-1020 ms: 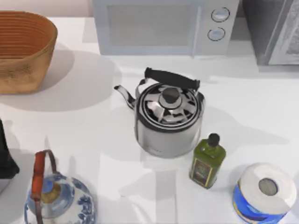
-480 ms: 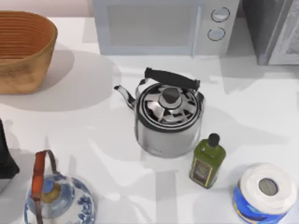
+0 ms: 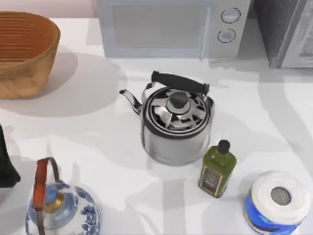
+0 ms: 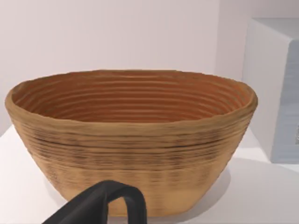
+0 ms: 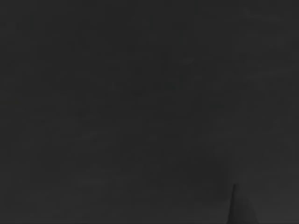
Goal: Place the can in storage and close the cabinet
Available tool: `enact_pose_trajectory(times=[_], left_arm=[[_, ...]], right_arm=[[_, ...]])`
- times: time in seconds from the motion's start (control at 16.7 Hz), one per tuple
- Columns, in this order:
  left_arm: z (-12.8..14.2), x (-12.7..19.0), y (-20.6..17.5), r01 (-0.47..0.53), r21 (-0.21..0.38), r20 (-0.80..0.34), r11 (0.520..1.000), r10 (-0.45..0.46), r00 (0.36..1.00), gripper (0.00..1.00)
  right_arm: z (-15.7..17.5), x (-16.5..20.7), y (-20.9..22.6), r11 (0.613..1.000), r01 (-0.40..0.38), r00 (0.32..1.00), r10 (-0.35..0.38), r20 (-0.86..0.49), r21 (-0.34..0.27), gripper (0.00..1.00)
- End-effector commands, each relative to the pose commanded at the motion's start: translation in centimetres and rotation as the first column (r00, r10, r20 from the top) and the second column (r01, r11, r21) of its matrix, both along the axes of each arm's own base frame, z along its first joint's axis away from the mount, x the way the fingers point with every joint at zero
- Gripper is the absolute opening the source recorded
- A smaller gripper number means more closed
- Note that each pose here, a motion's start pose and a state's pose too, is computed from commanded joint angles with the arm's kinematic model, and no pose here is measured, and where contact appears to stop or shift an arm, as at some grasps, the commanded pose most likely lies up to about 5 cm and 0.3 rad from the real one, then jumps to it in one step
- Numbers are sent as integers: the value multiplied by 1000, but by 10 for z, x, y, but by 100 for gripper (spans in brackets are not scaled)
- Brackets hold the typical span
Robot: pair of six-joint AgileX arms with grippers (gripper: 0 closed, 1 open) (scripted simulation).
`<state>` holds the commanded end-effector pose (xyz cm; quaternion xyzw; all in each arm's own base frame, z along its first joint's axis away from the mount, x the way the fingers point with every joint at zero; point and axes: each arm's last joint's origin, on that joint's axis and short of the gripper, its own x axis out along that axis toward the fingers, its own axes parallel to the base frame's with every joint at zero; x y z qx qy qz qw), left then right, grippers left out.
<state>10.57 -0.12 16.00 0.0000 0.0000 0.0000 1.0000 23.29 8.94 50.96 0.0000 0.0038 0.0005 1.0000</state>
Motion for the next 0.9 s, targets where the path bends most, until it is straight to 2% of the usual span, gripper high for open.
enact_pose_trajectory(times=[0.36, 0.42, 0.9], left_arm=[[0, 0, 0, 0, 0, 0, 1000, 0, 1000, 100], [0, 0, 0, 0, 0, 0, 1000, 0, 1000, 100], [0, 0, 0, 0, 0, 0, 1000, 0, 1000, 100]], right_arm=[[0, -6, 9, 1000, 0, 1000, 0, 1, 2, 100], [6, -13, -1, 999, 42, 999, -42, 21, -1, 100], [7, 15, 0, 999, 42, 999, -41, 20, -1, 100]])
